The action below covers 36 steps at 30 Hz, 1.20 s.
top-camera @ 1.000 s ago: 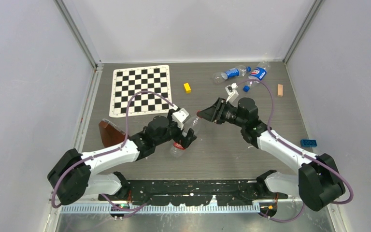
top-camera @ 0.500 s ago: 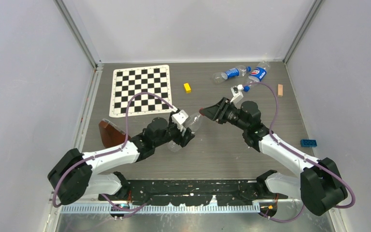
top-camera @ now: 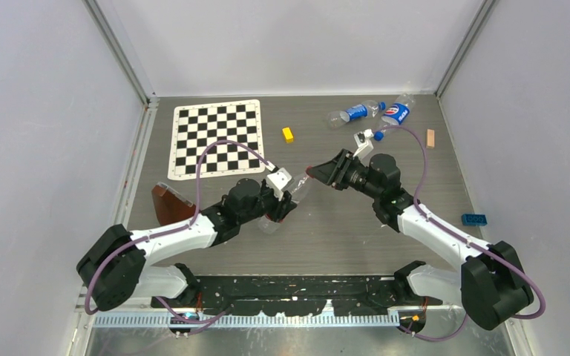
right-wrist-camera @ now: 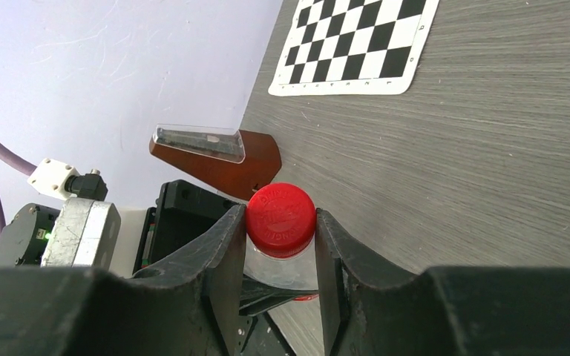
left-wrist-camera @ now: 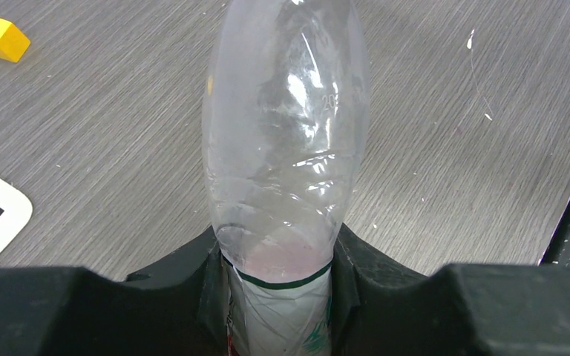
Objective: Unscrew the bottle caps
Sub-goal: Unscrew the bottle cap from the plastic bottle.
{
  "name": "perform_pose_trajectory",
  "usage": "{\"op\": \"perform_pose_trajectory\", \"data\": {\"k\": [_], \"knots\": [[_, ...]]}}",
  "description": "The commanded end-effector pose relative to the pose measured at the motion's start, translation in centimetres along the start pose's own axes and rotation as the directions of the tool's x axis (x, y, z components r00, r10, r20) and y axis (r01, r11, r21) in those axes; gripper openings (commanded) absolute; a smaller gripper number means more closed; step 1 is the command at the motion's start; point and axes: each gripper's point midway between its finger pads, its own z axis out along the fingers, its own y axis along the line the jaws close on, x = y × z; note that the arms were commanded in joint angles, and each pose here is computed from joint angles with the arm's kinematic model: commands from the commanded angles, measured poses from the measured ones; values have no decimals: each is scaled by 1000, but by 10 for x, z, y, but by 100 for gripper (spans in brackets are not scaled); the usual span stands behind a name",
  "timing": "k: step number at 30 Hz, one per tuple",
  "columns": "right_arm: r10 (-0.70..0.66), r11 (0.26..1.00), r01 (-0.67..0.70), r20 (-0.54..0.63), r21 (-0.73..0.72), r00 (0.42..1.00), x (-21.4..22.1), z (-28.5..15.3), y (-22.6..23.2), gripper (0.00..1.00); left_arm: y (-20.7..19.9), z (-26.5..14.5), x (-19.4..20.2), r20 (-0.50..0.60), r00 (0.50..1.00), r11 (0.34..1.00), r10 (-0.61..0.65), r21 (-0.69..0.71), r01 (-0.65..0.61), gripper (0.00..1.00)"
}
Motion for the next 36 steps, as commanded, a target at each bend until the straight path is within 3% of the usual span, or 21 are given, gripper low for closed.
{"op": "perform_pose_trajectory", "data": {"k": [1,5,7,9,11,13,19,25,36], "knots": [[-27,998,26,-18,-56,999,-6,3,21,5,-1,2,-27,68,995,998,69,10,-70,6],[-49,999,48,-39,-22,998,-3,2,14,11,0,0,-20,34,991,991,133,22,-134,6],[-54,999,54,-50,-3,997,-2,2,11,20,1,0,-15,11,986,986,165,25,-165,4],[-52,998,53,-60,21,997,-1,1,8,47,3,-1,-8,-30,979,979,202,33,-201,2],[-57,997,60,-64,40,996,-2,-2,7,62,5,-3,-3,-66,970,972,233,41,-230,2],[-65,996,69,-65,60,996,-3,-5,5,68,8,-5,1,-97,961,966,259,38,-257,3],[-117,987,127,-104,95,988,0,-17,1,74,11,-14,9,-135,928,938,347,58,-342,3],[-134,978,156,-155,140,979,6,-28,-6,74,12,-23,8,-74,906,909,417,43,-415,2],[-103,994,106,-308,-6,946,33,-31,15,74,13,-25,16,-90,893,898,441,52,-438,2]]}}
